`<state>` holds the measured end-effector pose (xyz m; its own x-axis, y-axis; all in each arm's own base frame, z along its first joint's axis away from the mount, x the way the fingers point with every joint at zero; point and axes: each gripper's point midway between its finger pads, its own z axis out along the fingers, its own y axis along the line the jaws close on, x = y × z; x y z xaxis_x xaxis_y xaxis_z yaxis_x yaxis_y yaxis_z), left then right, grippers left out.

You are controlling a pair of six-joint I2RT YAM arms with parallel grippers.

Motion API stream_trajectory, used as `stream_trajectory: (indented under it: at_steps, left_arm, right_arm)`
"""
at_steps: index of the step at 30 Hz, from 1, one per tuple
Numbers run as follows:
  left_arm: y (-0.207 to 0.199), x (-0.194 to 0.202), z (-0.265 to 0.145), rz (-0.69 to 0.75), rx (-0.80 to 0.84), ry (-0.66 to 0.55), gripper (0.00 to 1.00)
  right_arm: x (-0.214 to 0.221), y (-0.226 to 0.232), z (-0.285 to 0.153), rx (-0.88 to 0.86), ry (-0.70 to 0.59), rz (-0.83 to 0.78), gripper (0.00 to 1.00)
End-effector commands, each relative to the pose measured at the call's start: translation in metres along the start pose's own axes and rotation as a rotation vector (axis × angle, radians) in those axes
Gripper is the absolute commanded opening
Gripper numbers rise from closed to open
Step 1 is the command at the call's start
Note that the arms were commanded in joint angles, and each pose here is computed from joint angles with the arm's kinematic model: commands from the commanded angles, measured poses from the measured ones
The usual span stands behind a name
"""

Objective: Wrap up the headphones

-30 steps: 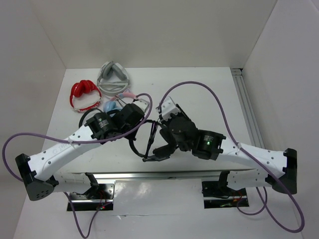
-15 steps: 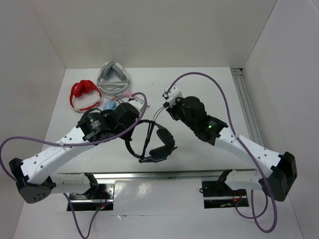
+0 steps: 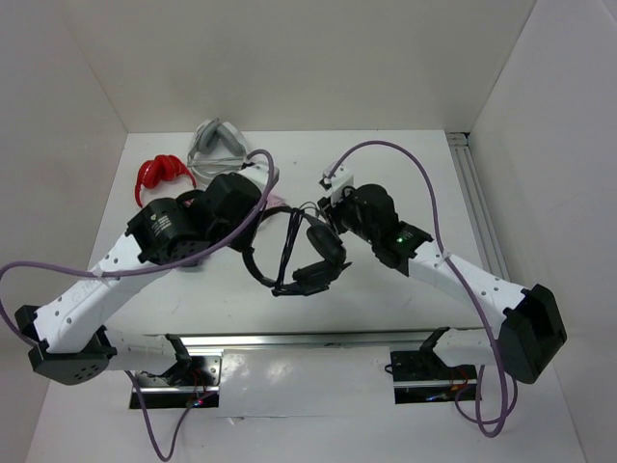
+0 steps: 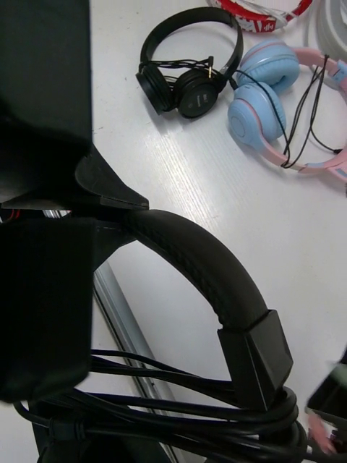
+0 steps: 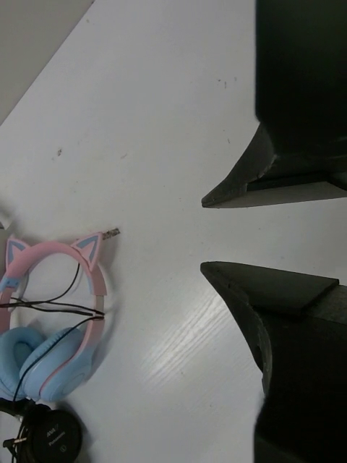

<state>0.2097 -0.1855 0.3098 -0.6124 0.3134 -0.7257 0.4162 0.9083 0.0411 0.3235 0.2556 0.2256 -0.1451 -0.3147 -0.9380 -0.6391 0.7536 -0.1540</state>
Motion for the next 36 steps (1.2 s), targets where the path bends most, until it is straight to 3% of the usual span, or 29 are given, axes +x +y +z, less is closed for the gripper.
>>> stream_trajectory:
  at_steps: [1, 6, 10, 13, 15, 25, 32, 36]
  left_arm:
    - [0.002, -0.027, -0.001, -0.014, -0.030, -0.062, 0.00]
    - [0.021, -0.048, 0.013, -0.061, -0.110, -0.076, 0.00]
    - [0.040, -0.068, 0.023, -0.101, -0.136, -0.091, 0.00]
    - [0.057, -0.084, 0.030, -0.134, -0.177, -0.107, 0.00]
    - [0.063, -0.092, 0.038, -0.144, -0.210, -0.120, 0.00]
    - [0.058, -0.114, 0.063, -0.203, -0.107, -0.173, 0.00]
    - [0.070, -0.132, 0.073, -0.256, -0.102, -0.238, 0.00]
    - [0.073, -0.132, 0.084, -0.289, -0.096, -0.237, 0.00]
  right_arm:
    - [-0.019, -0.004, 0.004, -0.011, -0.083, 0.051, 0.44]
    - [-0.003, -0.014, 0.007, 0.011, -0.048, 0.069, 0.58]
    - [0.001, -0.018, 0.010, 0.020, -0.037, 0.081, 0.62]
    - [0.005, -0.025, 0.010, 0.043, -0.035, 0.104, 0.77]
    - [0.013, -0.031, 0.014, 0.061, -0.011, 0.109, 1.00]
    - [0.037, -0.042, 0.026, 0.097, 0.051, 0.149, 1.00]
    - [0.044, -0.113, 0.007, 0.435, 0.020, 0.260, 1.00]
    - [0.064, -0.159, -0.018, 0.773, 0.043, 0.336, 1.00]
